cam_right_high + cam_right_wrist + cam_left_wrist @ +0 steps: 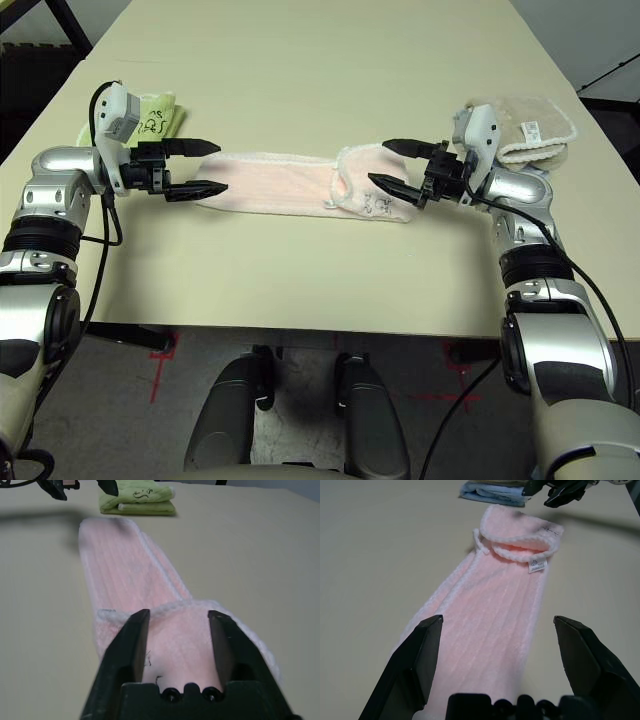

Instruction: Fold the towel and set it aside.

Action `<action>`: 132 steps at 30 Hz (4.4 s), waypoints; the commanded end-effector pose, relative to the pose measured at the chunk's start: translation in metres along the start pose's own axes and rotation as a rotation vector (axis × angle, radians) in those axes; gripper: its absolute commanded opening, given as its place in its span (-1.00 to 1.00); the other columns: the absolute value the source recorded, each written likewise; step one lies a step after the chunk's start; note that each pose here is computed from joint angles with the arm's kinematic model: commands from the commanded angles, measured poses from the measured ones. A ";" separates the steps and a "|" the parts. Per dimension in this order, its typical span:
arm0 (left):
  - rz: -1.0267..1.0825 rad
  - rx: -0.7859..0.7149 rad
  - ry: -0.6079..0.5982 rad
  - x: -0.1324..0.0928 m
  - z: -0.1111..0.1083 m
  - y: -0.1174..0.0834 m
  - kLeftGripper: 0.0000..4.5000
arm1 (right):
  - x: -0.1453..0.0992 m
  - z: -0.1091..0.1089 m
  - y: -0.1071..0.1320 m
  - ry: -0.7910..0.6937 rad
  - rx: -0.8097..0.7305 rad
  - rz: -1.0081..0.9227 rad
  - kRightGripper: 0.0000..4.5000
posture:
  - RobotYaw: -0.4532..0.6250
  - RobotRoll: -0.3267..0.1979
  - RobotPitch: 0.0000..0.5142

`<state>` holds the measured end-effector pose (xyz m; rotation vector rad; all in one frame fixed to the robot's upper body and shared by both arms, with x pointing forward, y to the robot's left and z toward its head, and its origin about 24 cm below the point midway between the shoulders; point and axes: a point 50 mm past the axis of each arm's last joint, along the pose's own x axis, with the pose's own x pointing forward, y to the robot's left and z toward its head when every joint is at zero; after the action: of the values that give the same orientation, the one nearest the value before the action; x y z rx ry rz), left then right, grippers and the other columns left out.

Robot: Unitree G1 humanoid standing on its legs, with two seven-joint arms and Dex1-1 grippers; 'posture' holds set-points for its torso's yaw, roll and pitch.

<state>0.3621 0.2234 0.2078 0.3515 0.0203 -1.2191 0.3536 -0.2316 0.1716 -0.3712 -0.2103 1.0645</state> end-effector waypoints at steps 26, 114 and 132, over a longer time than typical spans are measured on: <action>-0.059 0.031 -0.044 0.011 0.007 -0.002 1.00 | 0.050 -0.058 0.038 0.253 0.127 0.052 -1.00 | 0.07 0.25 -0.30; 0.313 -1.195 0.176 -0.026 -0.022 -0.034 1.00 | -0.053 0.001 0.009 0.130 0.048 0.141 1.00 | 0.01 0.25 -0.31; 0.444 -1.197 0.093 -0.002 -0.034 -0.016 1.00 | -0.049 0.003 0.011 0.136 0.043 0.143 1.00 | 0.00 0.25 -0.31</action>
<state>0.3488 0.2297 0.1750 -0.6156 0.6926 -0.6061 0.3232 -0.2684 0.1733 -0.4188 -0.0589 1.1719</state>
